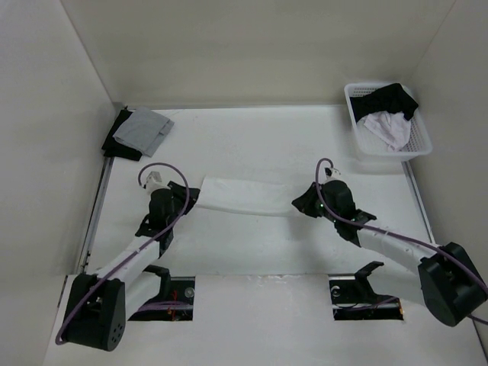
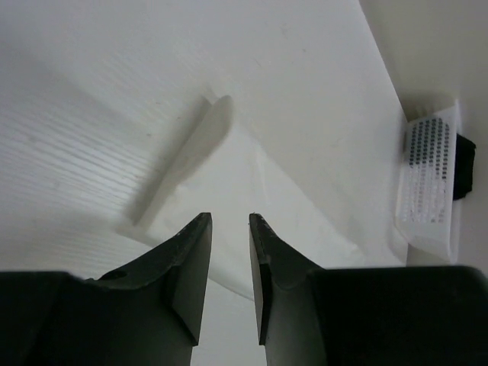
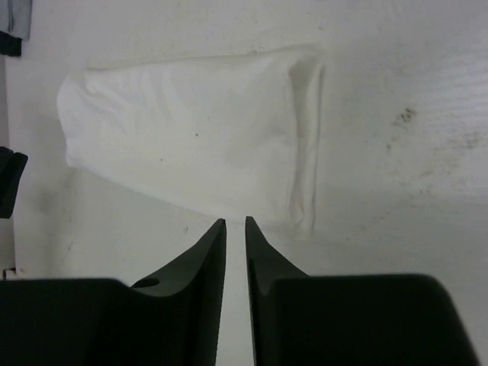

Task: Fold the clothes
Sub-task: Fold the tank top

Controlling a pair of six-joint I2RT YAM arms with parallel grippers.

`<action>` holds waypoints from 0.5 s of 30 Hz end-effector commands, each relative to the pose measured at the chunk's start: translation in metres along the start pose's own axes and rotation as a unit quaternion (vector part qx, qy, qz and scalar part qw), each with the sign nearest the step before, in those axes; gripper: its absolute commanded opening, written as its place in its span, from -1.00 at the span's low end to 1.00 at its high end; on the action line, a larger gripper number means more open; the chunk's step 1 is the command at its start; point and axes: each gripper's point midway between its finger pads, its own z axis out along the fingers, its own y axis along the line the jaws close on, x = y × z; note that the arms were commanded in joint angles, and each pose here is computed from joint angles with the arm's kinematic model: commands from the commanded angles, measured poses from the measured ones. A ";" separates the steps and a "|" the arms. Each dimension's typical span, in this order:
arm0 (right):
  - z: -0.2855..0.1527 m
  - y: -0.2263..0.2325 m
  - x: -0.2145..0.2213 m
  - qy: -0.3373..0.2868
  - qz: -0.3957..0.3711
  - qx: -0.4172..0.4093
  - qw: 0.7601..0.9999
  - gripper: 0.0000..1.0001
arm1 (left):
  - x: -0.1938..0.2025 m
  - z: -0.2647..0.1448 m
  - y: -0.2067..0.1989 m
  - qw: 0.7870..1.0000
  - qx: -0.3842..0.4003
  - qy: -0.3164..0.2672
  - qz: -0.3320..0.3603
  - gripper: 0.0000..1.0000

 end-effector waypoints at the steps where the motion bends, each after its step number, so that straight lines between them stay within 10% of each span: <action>1: 0.010 0.037 -0.023 -0.018 -0.030 -0.044 0.998 -0.66 | -0.003 0.003 -0.043 0.999 0.021 -0.013 0.043 -0.52; 15: 0.077 -0.010 -0.027 -0.016 0.073 0.000 0.997 -0.85 | 0.030 0.083 -0.022 0.999 -0.001 0.031 0.009 -0.59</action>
